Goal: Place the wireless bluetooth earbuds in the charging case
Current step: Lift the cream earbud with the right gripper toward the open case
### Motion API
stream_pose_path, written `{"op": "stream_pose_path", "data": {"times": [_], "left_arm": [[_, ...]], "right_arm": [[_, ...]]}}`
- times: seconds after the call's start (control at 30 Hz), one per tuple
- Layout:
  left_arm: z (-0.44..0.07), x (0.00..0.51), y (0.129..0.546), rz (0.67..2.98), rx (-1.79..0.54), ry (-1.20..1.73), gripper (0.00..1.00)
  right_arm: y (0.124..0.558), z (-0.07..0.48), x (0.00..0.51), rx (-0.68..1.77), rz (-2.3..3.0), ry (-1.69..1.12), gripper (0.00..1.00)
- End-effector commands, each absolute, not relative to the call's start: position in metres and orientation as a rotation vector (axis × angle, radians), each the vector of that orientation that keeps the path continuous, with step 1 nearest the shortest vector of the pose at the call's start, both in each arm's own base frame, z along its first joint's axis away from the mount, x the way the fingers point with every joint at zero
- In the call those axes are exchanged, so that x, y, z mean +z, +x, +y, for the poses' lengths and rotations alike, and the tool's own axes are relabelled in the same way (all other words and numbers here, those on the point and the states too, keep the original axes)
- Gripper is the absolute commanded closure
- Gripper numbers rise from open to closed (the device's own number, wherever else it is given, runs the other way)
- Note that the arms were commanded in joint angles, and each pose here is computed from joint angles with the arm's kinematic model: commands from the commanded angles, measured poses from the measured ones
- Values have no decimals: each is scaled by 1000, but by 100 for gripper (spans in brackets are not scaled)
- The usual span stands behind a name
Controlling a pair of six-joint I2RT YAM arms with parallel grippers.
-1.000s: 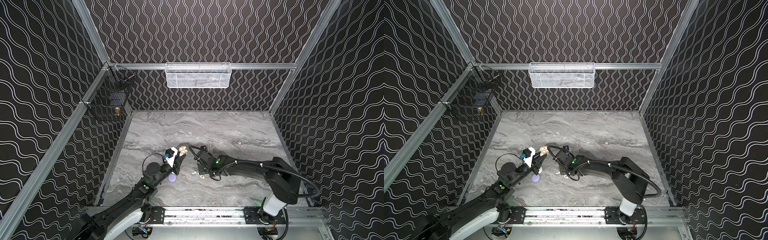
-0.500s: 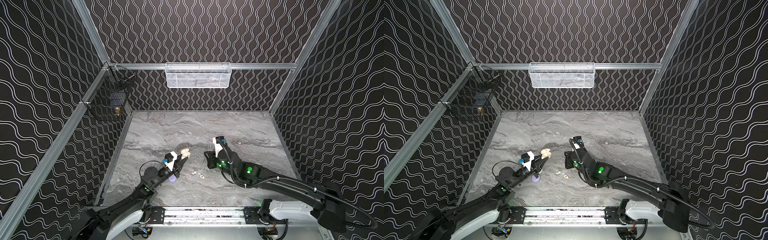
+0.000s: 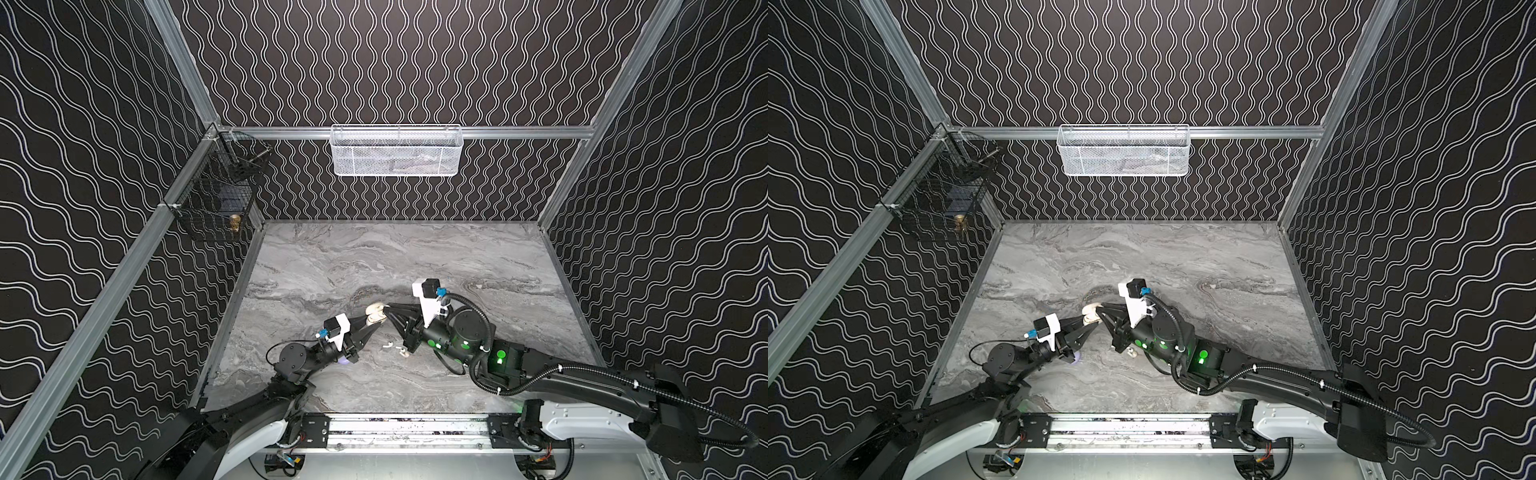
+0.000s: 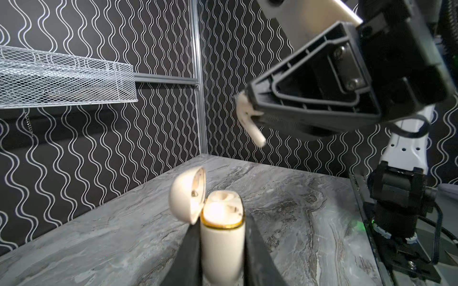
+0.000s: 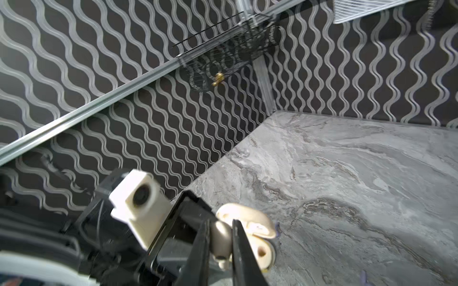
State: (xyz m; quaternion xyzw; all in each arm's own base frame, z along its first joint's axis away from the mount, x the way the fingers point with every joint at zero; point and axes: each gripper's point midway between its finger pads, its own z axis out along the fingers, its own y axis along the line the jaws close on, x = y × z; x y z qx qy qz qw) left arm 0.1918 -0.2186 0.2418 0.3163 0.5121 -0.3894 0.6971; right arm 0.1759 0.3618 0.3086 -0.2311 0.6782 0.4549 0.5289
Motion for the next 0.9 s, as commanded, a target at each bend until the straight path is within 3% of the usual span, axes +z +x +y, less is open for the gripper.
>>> {"op": "stream_pose_path", "data": {"times": [0.0,0.87], "left_arm": [[-220,263,176,1031,-942,721,100],[-231,272,157,943,-1032,819,100]], "right_arm": [[168,361,328,1119,1488,-572,87],[160,348,315,1131,1411,-569,86]]}}
